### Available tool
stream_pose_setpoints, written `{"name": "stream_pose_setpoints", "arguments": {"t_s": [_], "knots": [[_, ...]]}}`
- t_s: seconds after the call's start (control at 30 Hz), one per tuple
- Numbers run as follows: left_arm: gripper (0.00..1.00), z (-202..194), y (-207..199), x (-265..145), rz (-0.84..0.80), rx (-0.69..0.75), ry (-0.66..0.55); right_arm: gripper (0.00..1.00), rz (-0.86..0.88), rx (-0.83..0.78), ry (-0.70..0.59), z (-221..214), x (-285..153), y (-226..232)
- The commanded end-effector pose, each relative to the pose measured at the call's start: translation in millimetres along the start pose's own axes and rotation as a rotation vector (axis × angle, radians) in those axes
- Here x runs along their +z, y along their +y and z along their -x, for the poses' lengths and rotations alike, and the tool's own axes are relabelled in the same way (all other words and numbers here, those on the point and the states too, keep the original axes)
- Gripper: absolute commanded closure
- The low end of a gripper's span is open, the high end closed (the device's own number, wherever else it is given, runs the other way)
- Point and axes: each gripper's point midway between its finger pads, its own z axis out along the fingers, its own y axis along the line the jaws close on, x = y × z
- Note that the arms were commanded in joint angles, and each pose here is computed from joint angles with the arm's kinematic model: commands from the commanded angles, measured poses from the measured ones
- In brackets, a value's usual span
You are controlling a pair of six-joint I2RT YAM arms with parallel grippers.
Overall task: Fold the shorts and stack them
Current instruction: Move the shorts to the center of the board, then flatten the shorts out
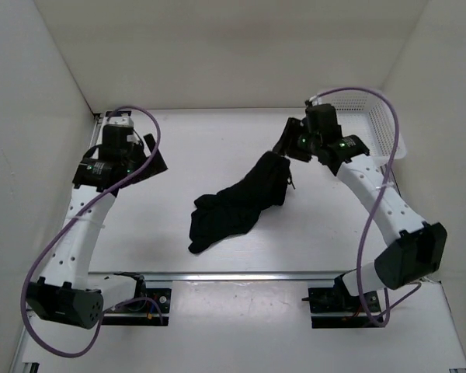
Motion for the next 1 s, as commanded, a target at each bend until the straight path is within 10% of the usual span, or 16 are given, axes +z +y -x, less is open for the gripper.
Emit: {"name": "stream_pose_setpoints", "arguments": {"t_s": [0.0, 0.33, 0.5, 0.7, 0.9, 0.97], "knots": [[0.00, -40.2, -8.8, 20.1, -0.036, 0.005, 0.140, 0.38, -0.120, 0.063, 0.013, -9.1, 8.0, -40.8], [0.00, -112.7, -37.5, 95.2, -0.042, 0.082, 0.411, 0.28, -0.257, 0.115, 0.153, -79.3, 2.0, -103.8], [0.00, -138.7, -60.0, 125.9, -0.050, 0.121, 0.512, 0.02, -0.258, 0.183, 0.268, -103.2, 33.4, -110.8], [0.00, -168.2, -80.1, 160.1, -0.108, 0.132, 0.622, 0.10, -0.199, 0.341, 0.368, -129.6, 80.8, -121.3], [0.52, -165.0, -94.2, 170.3, -0.132, 0.149, 0.622, 0.47, -0.203, 0.356, 0.403, -141.1, 114.7, -128.6], [0.85, -162.4, -97.0, 172.4, -0.135, 0.149, 0.617, 0.64, -0.202, 0.351, 0.412, -143.2, 125.4, -127.9]]}}
